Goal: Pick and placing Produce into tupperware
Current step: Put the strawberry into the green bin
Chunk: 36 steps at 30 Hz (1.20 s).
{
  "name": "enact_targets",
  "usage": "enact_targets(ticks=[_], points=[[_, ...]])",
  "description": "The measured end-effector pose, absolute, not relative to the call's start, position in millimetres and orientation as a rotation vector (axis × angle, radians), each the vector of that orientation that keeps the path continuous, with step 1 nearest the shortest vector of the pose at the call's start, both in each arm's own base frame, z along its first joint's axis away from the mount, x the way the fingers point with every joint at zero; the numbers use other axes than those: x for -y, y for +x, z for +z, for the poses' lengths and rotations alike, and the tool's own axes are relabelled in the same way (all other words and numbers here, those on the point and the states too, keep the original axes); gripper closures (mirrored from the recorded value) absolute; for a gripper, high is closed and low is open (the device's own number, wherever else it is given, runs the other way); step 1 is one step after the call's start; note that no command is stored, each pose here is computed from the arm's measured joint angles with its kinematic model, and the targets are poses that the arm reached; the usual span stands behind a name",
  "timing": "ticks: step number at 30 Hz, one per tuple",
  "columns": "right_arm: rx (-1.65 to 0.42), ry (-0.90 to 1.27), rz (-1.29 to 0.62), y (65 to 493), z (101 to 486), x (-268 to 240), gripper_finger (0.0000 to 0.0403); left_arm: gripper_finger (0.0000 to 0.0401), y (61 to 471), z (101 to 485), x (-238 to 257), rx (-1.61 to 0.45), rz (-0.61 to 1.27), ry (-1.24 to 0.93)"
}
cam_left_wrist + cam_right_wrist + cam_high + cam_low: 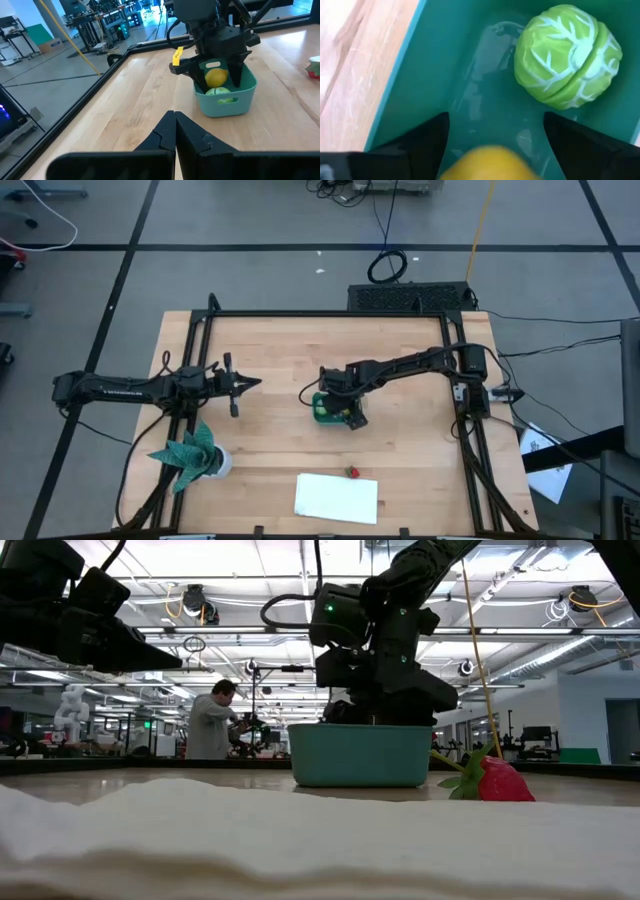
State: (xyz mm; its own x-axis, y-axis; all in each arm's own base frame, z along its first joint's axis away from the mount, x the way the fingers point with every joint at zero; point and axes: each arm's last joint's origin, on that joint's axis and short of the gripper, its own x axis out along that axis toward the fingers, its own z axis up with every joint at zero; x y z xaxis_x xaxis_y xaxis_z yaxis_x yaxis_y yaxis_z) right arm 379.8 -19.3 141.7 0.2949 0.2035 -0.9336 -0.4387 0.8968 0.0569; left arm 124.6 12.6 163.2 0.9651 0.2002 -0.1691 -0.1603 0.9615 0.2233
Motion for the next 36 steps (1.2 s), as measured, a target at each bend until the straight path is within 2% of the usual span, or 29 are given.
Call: enact_targets(ticks=[13,19,23,29,36], points=[[-1.22,-0.255,0.392,377.9,145.6,18.9,0.0077,0.04,124.6,163.1,-12.6,-0.192,0.184,0.206],[-1.183,-0.281,0.351,373.4,167.2,19.7,0.0077,0.04,124.6,163.1,-12.6,-0.192,0.184,0.209],[-1.169,-0.282,0.348,369.3,178.2,19.5,0.0092,0.04,124.6,163.1,-12.5,-0.192,0.183,0.208],[-1.165,-0.272,0.358,367.6,181.7,19.1,0.0162,0.04,124.6,163.2,-12.6,-0.191,0.184,0.208],[-1.157,-0.293,0.379,367.8,181.9,19.0,0.0312,0.04,124.6,163.2,-12.5,-0.191,0.184,0.208]])
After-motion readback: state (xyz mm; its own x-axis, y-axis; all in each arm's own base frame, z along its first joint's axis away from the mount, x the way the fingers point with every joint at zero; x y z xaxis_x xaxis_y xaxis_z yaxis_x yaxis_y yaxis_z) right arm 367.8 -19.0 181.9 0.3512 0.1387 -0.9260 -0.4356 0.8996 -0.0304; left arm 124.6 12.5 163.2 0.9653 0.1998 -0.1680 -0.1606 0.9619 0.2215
